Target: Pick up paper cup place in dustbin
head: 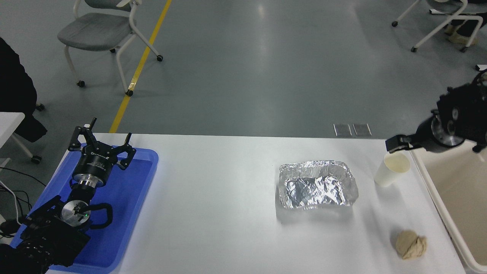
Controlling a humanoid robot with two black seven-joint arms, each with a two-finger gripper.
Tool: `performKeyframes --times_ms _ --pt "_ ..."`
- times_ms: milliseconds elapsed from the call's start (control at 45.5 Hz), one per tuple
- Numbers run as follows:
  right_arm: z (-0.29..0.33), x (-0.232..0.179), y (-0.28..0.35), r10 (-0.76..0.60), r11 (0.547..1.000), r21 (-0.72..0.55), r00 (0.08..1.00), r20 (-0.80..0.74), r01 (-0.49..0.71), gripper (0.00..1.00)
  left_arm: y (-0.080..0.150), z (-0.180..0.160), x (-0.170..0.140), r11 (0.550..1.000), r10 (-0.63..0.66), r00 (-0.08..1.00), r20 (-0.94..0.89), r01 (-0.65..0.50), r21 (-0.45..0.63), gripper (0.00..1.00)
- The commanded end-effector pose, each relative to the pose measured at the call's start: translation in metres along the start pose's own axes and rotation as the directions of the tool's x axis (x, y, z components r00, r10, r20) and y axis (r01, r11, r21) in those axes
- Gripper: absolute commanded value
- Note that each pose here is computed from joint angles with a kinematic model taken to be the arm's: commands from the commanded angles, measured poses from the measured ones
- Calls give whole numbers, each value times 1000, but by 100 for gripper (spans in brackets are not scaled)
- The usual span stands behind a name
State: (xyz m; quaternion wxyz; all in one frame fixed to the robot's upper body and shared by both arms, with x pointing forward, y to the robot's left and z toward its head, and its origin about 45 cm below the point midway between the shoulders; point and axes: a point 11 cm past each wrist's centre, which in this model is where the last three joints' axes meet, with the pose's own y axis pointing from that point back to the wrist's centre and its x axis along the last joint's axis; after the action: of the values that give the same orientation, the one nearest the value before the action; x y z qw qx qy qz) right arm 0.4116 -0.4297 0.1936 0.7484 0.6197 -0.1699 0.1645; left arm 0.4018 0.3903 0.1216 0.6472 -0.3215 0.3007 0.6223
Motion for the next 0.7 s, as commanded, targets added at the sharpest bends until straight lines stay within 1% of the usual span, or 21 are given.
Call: performKeyframes --times_ms 0,132,440,681 --pt "27 -31 -35 106 992 -68 994 23 -104 100 0 0 0 1000 0 1000 0 0 -1 100" --pt "30 -31 -39 140 987 -80 990 31 -138 100 0 1 0 1000 0 1000 1 0 -2 100" --pt "26 -29 -43 183 982 -66 980 83 -178 100 1 1 1 1000 2 1000 2 -2 0 100" --pt "13 -38 -52 174 984 -42 981 89 -170 100 1 0 1 1000 1 1000 0 -1 1 100"
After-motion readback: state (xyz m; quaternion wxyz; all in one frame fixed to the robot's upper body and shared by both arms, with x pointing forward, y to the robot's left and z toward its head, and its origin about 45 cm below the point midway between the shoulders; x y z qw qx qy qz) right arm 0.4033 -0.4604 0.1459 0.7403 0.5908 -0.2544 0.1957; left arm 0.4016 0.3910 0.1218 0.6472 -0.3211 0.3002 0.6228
